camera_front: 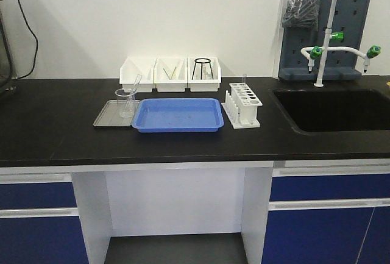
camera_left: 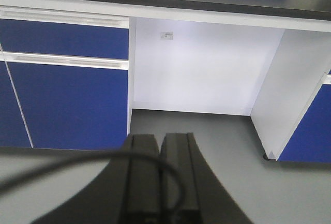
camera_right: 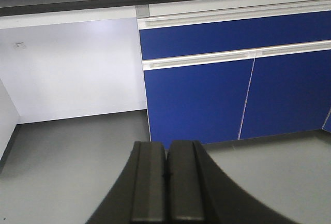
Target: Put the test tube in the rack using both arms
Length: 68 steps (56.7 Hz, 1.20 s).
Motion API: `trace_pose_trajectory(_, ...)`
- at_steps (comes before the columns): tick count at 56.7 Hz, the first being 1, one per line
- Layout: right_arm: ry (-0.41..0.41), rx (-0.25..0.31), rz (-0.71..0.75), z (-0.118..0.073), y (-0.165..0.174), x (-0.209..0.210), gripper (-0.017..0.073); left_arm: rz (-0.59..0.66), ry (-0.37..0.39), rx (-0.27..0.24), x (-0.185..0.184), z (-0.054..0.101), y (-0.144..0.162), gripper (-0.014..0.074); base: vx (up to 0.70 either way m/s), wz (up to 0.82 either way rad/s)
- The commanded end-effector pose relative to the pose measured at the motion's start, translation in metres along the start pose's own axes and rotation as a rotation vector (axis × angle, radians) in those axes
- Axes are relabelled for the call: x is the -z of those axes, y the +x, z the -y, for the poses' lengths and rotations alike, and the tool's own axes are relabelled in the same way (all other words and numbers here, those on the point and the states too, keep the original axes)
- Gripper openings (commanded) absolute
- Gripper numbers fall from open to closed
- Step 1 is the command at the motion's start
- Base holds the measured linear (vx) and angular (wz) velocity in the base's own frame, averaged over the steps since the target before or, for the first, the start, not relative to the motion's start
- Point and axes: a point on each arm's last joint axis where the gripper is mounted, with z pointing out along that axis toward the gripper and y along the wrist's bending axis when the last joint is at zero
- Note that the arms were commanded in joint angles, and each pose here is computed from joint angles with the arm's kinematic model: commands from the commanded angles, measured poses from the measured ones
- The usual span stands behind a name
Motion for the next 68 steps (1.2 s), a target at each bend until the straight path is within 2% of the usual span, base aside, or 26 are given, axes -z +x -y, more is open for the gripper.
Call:
trace_pose_trajectory(1, 0.0, 0.01, 0.101, -0.0002, -0.0123, 0.0029, -0.001, 0.123, 0.025, 0.007, 0.0051, 0.0029, -0.0167, 0.0014, 0.01, -0.02)
trace_pose_trajectory(29, 0.0, 0.01, 0.101, -0.0002, -0.0123, 0.0029, -0.001, 0.123, 0.025, 0.007, 0.0051, 0.0029, -0.0167, 0.0014, 0.1, -0.03)
trace_pose_trajectory(68, 0.0, 0.01, 0.101, -0.0002, -0.0123, 0.0029, -0.001, 0.123, 0.025, 0.007, 0.0051, 0.0029, -0.0167, 0.0014, 0.3, 0.03)
